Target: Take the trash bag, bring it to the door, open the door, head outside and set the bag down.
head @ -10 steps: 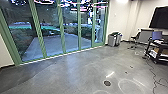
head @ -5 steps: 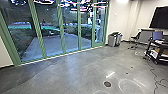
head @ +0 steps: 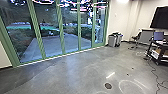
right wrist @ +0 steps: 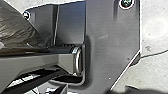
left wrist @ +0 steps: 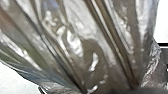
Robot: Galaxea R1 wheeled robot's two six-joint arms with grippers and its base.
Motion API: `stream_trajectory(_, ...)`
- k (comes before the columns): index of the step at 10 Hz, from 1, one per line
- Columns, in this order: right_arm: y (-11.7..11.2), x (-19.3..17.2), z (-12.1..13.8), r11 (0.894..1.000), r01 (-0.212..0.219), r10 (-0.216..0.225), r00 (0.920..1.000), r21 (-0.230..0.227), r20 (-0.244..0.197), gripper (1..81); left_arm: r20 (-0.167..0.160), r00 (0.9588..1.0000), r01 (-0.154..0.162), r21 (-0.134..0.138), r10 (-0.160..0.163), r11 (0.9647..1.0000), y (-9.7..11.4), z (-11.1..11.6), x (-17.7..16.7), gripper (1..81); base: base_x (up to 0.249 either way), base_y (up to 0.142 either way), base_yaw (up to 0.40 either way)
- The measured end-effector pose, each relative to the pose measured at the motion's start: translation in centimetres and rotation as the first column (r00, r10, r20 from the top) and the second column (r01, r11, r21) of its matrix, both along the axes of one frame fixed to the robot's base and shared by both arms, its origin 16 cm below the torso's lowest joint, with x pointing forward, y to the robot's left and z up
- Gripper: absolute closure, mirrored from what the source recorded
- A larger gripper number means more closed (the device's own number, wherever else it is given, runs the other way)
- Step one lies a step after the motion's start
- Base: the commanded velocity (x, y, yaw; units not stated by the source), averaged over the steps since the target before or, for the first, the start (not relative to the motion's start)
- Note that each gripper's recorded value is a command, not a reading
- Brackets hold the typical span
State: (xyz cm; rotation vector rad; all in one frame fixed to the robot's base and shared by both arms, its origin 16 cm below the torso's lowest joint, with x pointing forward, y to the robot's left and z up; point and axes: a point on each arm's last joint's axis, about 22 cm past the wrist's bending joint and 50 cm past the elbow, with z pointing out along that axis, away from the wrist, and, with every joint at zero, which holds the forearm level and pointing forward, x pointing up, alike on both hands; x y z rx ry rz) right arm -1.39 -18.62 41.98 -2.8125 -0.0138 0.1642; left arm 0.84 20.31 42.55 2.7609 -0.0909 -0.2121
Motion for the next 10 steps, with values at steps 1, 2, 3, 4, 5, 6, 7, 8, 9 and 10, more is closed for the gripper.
stream_trajectory(1, 0.13, 0.02, 0.01, 1.000, 0.000, 0.000, 1.0000, 0.002, 0.001, 1.0, 0.000, 1.0000, 0.000, 0.000, 0.000, 1.0000, 0.00, 0.00, -0.01, 81.1, 0.114, 0.000, 0.000)
stream_trajectory(2, 0.06, -0.15, 0.01, 1.000, -0.001, 0.001, 1.0000, 0.001, -0.004, 1.0, -0.001, 1.0000, 0.000, 0.000, 0.000, 1.0000, -0.01, 0.01, -0.03, 81.1, 0.116, 0.000, 0.000)
stream_trajectory(3, 0.13, -0.01, 0.01, 1.000, 0.000, 0.000, 1.0000, 0.002, 0.000, 1.0, 0.000, 1.0000, 0.000, 0.000, 0.000, 1.0000, 0.00, 0.00, 0.04, 81.1, 0.116, 0.000, 0.000)
stream_trajectory(4, 0.09, 0.02, 0.01, 1.000, 0.000, 0.000, 1.0000, 0.001, 0.000, 1.0, -0.001, 1.0000, 0.000, -0.001, 0.000, 1.0000, -0.04, 0.00, 0.00, 81.1, 0.117, 0.000, 0.000)
stream_trajectory(5, 0.07, -0.06, 0.01, 1.000, 0.000, 0.000, 1.0000, 0.001, -0.001, 1.0, 0.000, 1.0000, 0.000, 0.000, 0.000, 1.0000, 0.00, 0.00, -0.01, 81.1, 0.117, 0.000, 0.000)
stream_trajectory(6, 0.07, -0.01, 0.00, 1.000, 0.000, 0.000, 1.0000, 0.001, 0.000, 1.0, 0.000, 1.0000, 0.000, -0.001, 0.000, 1.0000, -0.04, 0.00, -0.01, 81.1, 0.126, 0.000, 0.000)
stream_trajectory(7, 0.07, -0.02, 0.00, 1.000, 0.000, 0.000, 1.0000, 0.001, 0.000, 1.0, -0.001, 1.0000, 0.000, -0.001, 0.000, 1.0000, -0.04, 0.01, -0.02, 81.1, 0.127, 0.000, 0.000)
stream_trajectory(8, 0.07, 0.01, 0.00, 1.000, 0.000, 0.000, 1.0000, 0.001, 0.000, 1.0, 0.000, 1.0000, 0.000, -0.001, 0.000, 1.0000, -0.04, 0.00, 0.04, 81.1, 0.127, 0.000, 0.000)
stream_trajectory(9, 0.07, 0.02, 0.00, 1.000, 0.000, 0.000, 1.0000, 0.001, 0.000, 1.0, 0.000, 1.0000, 0.000, -0.001, 0.000, 1.0000, -0.04, 0.00, 0.04, 81.1, 0.131, 0.000, 0.000)
stream_trajectory(10, 0.07, -0.01, 0.00, 1.000, 0.000, 0.000, 1.0000, 0.001, -0.001, 1.0, -0.001, 1.0000, 0.000, -0.001, 0.000, 1.0000, -0.04, 0.01, -0.01, 81.1, 0.132, 0.000, 0.000)
